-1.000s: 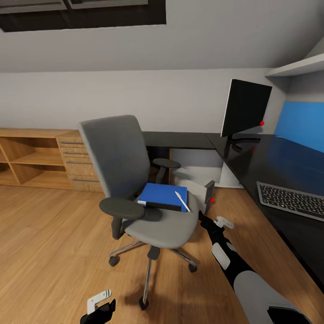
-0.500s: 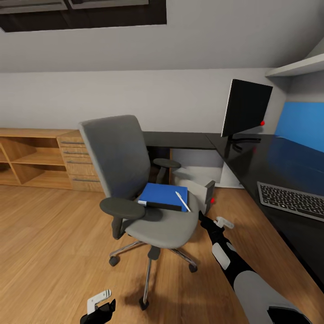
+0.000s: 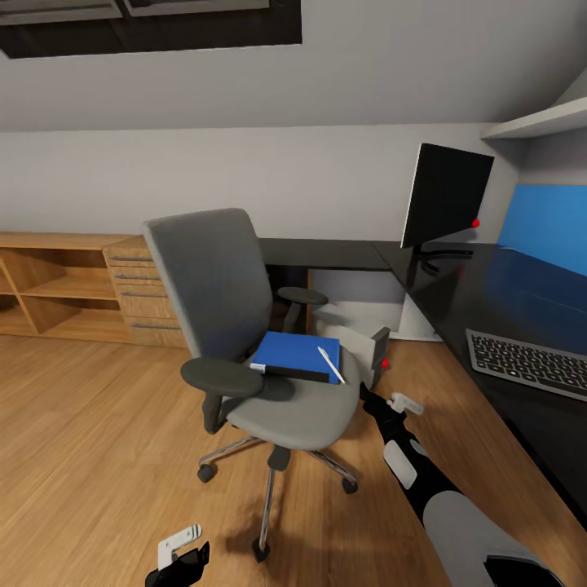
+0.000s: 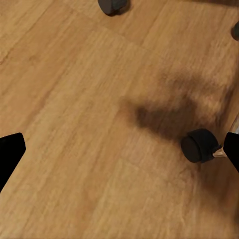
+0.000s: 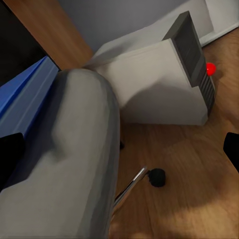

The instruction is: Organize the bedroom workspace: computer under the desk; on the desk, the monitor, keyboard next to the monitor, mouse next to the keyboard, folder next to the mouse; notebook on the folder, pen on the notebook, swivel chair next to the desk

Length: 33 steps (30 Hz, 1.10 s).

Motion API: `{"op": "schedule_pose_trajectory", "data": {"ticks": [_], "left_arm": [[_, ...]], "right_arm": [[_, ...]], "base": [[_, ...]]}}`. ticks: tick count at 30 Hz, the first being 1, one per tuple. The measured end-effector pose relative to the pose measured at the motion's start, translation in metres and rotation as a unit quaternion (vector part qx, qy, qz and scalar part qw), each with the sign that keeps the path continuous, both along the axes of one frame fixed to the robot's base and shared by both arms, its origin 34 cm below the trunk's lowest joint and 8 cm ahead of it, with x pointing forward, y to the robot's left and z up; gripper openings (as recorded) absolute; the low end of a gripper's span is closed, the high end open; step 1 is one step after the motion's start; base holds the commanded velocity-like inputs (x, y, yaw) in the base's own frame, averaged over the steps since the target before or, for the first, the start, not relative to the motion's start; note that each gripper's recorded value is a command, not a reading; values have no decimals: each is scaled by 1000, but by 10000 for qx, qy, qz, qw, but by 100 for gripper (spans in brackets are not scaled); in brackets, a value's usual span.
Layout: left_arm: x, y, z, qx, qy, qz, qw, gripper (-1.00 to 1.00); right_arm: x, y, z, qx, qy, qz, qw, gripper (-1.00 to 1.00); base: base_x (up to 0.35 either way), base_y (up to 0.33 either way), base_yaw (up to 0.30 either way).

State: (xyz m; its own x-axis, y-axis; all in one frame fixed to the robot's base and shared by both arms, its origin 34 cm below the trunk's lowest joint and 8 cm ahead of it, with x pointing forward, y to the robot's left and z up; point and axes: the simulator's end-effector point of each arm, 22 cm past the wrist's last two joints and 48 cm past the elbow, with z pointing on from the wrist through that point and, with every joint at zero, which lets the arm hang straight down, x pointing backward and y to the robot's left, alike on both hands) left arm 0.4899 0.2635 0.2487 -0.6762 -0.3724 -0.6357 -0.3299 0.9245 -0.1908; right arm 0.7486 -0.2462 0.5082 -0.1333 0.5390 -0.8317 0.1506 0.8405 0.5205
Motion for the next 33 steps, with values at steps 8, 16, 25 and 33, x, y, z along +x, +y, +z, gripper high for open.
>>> {"op": "schedule_pose_trajectory", "data": {"ticks": [8,16,25,33], "left_arm": [[0,0,0,0,0,1,10000,100],[0,0,0,0,2,1,10000,100],[-1,0,-2,-1,22,5,10000,100],[-2,0,-2,0,29,2,10000,100]], "right_arm": [[0,0,-1,3,9,4,10000,100],[-2,1,-4,0,52,14,10000,100],[-2,9,-9,44,91,47,9999,100],[-3,11,-10,53,100,53,9999,100]], "base": [[0,0,0],[0,0,32],[0,0,128],[0,0,29]]}}
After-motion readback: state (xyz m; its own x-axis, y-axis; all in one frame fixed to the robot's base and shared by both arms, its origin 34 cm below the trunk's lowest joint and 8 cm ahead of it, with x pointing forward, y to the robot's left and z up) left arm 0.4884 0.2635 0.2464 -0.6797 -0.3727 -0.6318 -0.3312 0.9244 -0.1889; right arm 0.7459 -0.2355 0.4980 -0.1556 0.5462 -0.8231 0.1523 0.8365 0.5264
